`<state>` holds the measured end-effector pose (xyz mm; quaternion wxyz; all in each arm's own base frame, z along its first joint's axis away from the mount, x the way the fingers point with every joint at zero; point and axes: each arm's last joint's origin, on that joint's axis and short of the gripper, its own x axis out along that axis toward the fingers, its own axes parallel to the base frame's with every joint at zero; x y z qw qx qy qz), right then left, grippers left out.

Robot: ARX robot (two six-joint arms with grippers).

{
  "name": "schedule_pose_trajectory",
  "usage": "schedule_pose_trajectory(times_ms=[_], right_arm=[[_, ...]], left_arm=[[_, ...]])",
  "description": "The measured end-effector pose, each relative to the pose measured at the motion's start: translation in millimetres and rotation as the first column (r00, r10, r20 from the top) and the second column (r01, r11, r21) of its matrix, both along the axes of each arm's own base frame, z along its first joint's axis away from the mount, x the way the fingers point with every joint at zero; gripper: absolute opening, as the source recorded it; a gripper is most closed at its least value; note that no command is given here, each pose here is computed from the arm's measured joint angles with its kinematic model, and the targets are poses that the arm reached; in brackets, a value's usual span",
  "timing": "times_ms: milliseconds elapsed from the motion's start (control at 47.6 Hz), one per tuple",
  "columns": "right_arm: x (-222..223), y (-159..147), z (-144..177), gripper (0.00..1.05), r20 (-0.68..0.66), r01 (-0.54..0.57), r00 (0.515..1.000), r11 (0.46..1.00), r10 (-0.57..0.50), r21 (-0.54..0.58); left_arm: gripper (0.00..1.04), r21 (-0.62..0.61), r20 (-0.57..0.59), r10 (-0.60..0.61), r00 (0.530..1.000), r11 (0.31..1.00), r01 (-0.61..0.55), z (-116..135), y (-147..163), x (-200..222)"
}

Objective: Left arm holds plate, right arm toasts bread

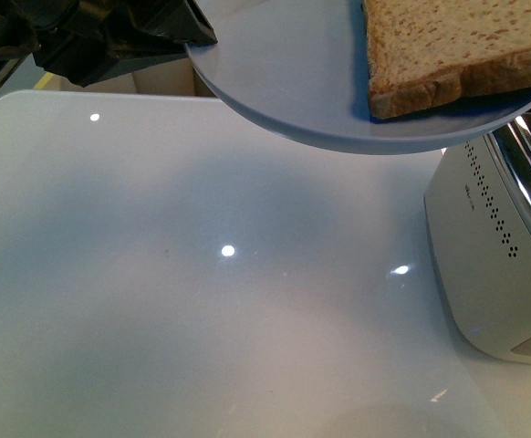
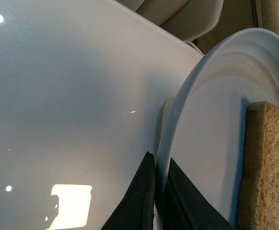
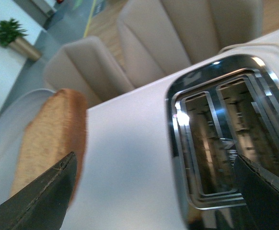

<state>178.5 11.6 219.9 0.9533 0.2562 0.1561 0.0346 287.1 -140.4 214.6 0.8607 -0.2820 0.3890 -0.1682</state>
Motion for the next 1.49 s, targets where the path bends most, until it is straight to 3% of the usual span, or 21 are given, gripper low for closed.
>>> schedule_pose_trajectory(times_ms=[168,315,736,946,1324,1492], right_arm=[[23,23,3,0.96,-0.01,-0.089,0.996,0.988,0.091,0.123],[33,34,-6,0.95,-0.05,-0.107,0.992,0.98,0.117,0.166],[39,35,-7,0.31,-0.06,-0.111,0.99,0.972,0.126,0.209],[36,35,3,0.06,-0.033,-0.126,0.99,0.966,0.137,0.226],[21,24,53,0.03,0.129,-0.129,0.986,0.974,0.106,0.185],[1,-1,101,0.03,0.281,0.049,0.959,0.998,-0.04,-0.026]], left_arm=[[0.03,0.0,0.0,0.0,1.0,1.0,0.0,0,0,0],[0.03,0.0,0.0,0.0,1.0,1.0,0.0,0,0,0],[0.03,-0.001,0.0,0.001,1.0,1.0,-0.001,0,0,0],[0.03,-0.001,-0.001,0.001,1.0,1.0,-0.001,0,0,0],[0.03,-0.004,-0.003,0.003,1.0,1.0,-0.003,0,0,0],[0.03,-0.005,-0.003,0.003,1.0,1.0,-0.003,0,0,0]])
